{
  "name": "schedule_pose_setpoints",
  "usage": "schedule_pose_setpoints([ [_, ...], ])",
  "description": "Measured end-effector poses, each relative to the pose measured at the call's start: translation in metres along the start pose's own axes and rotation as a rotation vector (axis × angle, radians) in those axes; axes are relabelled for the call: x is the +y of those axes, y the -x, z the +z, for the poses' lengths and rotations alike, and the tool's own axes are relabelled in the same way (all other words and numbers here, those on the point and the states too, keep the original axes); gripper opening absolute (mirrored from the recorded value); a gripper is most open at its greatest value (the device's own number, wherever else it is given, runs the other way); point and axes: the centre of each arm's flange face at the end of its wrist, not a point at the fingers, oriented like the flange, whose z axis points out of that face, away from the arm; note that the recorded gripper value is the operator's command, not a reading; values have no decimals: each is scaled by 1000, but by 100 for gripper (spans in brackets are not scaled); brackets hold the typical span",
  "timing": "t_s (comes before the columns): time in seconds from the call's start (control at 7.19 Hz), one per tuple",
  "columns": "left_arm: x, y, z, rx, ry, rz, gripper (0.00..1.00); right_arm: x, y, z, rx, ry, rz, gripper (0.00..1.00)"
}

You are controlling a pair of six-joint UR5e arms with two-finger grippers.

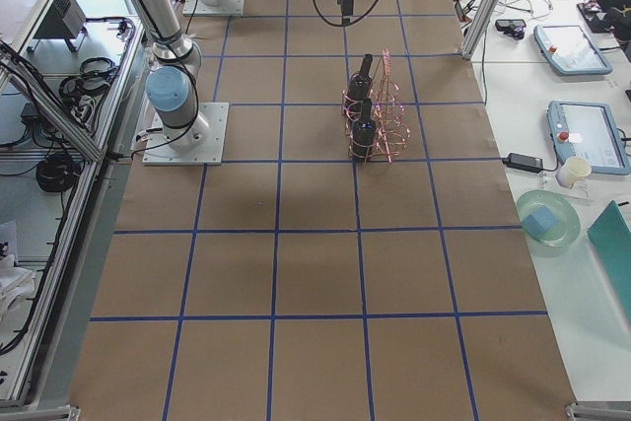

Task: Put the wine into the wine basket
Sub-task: 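Hold the dark wine bottle by its neck with the left gripper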

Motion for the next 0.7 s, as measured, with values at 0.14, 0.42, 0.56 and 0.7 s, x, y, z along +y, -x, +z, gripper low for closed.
schedule_pose_setpoints([
  [0.14,-4,4,13,6,-15,1,92,-2,0,-1,-1,-13,-1,100],
  [0.42,-8,7,30,20,-38,-1,91,-3,0,1,-4,-13,-2,100],
  [0.56,-10,9,35,21,-41,-3,86,-5,0,3,-5,-12,-2,100],
  [0.7,-11,10,37,21,-43,-4,85,-5,0,3,-6,-12,0,100],
])
